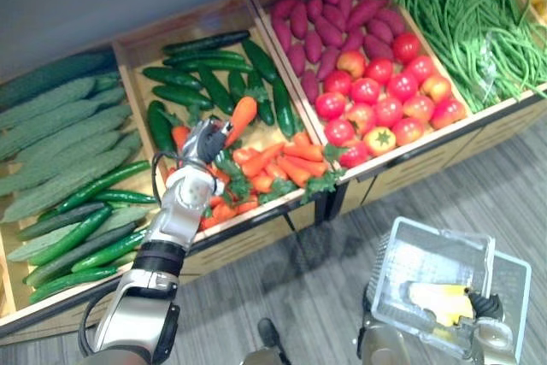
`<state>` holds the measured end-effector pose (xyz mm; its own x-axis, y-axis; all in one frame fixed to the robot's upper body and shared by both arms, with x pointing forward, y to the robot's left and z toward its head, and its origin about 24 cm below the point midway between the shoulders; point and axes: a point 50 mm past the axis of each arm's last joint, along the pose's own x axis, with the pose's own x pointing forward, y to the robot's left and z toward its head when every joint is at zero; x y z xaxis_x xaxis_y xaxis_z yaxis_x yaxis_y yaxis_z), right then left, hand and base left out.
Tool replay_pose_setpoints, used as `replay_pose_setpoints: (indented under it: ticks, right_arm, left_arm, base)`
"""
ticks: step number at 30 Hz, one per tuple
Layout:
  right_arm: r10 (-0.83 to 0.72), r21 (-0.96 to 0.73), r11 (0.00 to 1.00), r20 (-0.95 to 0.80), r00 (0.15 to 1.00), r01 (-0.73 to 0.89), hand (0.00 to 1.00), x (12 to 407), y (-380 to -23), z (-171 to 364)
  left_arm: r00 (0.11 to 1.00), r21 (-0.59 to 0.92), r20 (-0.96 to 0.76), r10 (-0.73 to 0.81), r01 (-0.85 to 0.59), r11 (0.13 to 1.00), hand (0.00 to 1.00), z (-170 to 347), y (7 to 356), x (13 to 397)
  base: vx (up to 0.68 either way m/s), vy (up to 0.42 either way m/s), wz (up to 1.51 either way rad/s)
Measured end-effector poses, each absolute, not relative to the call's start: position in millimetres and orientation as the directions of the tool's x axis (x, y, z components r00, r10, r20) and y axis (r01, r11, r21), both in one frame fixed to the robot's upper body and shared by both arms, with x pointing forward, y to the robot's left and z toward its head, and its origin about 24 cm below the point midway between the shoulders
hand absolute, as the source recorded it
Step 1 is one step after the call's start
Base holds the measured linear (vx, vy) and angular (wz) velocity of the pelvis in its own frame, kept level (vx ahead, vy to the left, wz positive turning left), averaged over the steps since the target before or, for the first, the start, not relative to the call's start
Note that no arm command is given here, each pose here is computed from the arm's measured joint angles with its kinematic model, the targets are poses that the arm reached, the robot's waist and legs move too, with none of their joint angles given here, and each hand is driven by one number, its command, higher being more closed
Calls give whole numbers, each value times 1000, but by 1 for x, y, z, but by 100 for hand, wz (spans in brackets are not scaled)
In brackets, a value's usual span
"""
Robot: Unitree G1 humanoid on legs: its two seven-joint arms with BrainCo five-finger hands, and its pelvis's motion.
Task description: Pick vegetable in the basket
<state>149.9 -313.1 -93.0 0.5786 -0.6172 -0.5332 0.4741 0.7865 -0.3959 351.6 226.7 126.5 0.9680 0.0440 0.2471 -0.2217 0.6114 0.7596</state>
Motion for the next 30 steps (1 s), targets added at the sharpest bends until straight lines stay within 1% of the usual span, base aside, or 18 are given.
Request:
replay_pose_setpoints:
  ticks: [6,9,13,14,16,24,27,30]
  right_arm:
    - [-615,-402,787,-564,551,467,100,141,-312,-99]
    - [-616,-404,787,-567,547,467,100,140,-312,-100]
    - [-616,-408,785,-592,519,466,100,131,-312,-105]
    - [-614,-429,788,-595,518,441,100,130,-312,-107]
    - [-616,-428,787,-594,518,445,100,131,-312,-106]
    - [-619,-436,785,-592,516,441,100,130,-314,-106]
    - [-627,-464,779,-582,518,421,100,130,-318,-103]
    - [-642,-486,767,-564,520,420,100,131,-327,-98]
  left_arm:
    - [966,771,254,50,-234,593,100,116,229,337]
    - [966,774,247,79,-246,584,100,111,237,331]
    - [963,772,252,100,-262,580,100,107,242,324]
    - [948,755,281,147,-313,575,100,110,250,318]
    - [944,750,290,160,-328,575,100,111,253,316]
    - [928,735,347,139,-360,574,100,120,249,306]
    - [912,705,384,140,-388,594,100,128,245,304]
    - [902,691,419,107,-393,607,100,133,237,299]
  base:
    - [-27,-13,15]
    - [-27,-20,17]
    - [21,-13,7]
    - [55,-20,2]
    - [25,-10,1]
    - [0,0,0]
    - [0,0,0]
    - [7,-10,-6]
